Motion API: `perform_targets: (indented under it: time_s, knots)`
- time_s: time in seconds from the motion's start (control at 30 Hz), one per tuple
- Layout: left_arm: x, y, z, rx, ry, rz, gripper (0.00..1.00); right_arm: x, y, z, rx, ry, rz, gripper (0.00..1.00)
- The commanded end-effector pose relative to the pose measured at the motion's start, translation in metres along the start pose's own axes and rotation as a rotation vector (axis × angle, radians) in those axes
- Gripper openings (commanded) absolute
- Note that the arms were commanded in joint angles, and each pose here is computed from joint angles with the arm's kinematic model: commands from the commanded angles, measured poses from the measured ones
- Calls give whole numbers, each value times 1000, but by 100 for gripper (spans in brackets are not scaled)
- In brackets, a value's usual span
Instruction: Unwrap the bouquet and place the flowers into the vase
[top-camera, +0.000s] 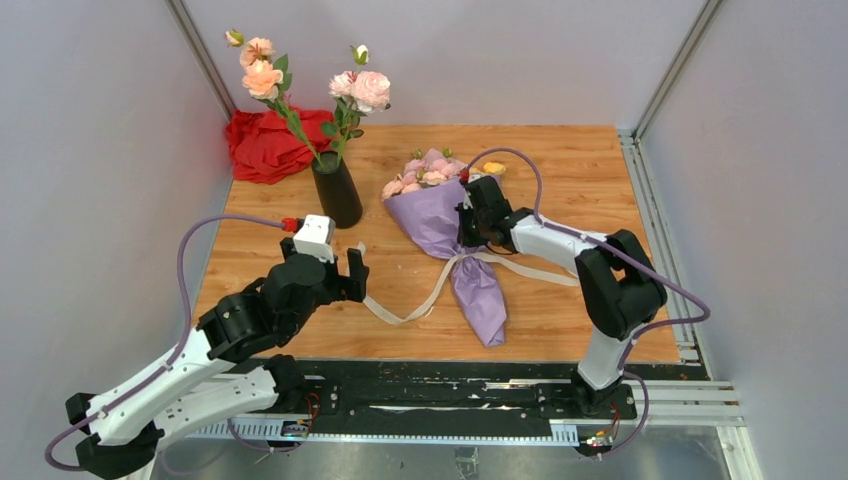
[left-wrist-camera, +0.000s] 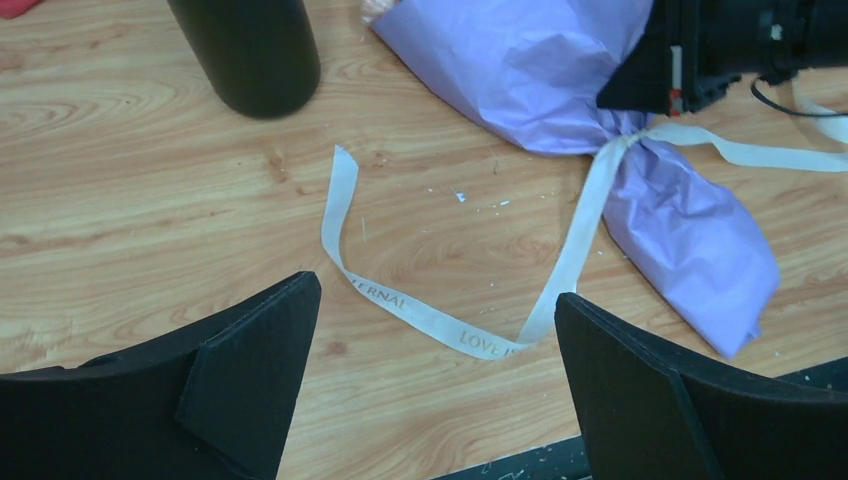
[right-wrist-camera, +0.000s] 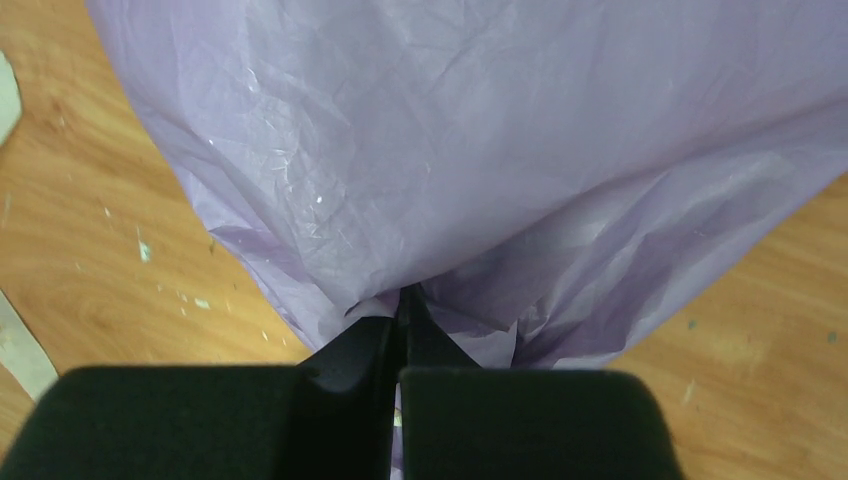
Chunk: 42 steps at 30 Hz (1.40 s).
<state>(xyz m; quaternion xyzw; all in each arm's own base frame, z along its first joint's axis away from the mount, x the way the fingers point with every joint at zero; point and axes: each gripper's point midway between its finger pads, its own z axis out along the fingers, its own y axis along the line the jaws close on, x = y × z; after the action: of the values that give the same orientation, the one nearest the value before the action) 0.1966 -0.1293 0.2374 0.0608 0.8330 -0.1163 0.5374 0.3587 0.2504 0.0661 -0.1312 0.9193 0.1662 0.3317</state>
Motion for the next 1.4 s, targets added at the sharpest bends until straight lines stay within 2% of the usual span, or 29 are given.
perform_targets:
  time_s: [0.0,0.17,0.3,0.43,0.7,1.37]
  knots:
    - [2,-8,5,29,-1,-12,100,-25,-1,16,2,-18,57,0]
    - [10,-10,11,30,5,-7,100,-43,12,27,-49,-19,64,2]
    - [19,-14,21,36,3,-5,100,-38,15,13,-58,-48,27,28]
    - [26,-32,32,95,14,-17,100,-30,2,-9,-11,-71,-12,38]
    - [40,-71,56,199,66,-39,100,-6,-15,-18,36,-29,-61,39]
    - [64,-48,62,112,91,-2,100,36,9,2,-39,73,-69,29]
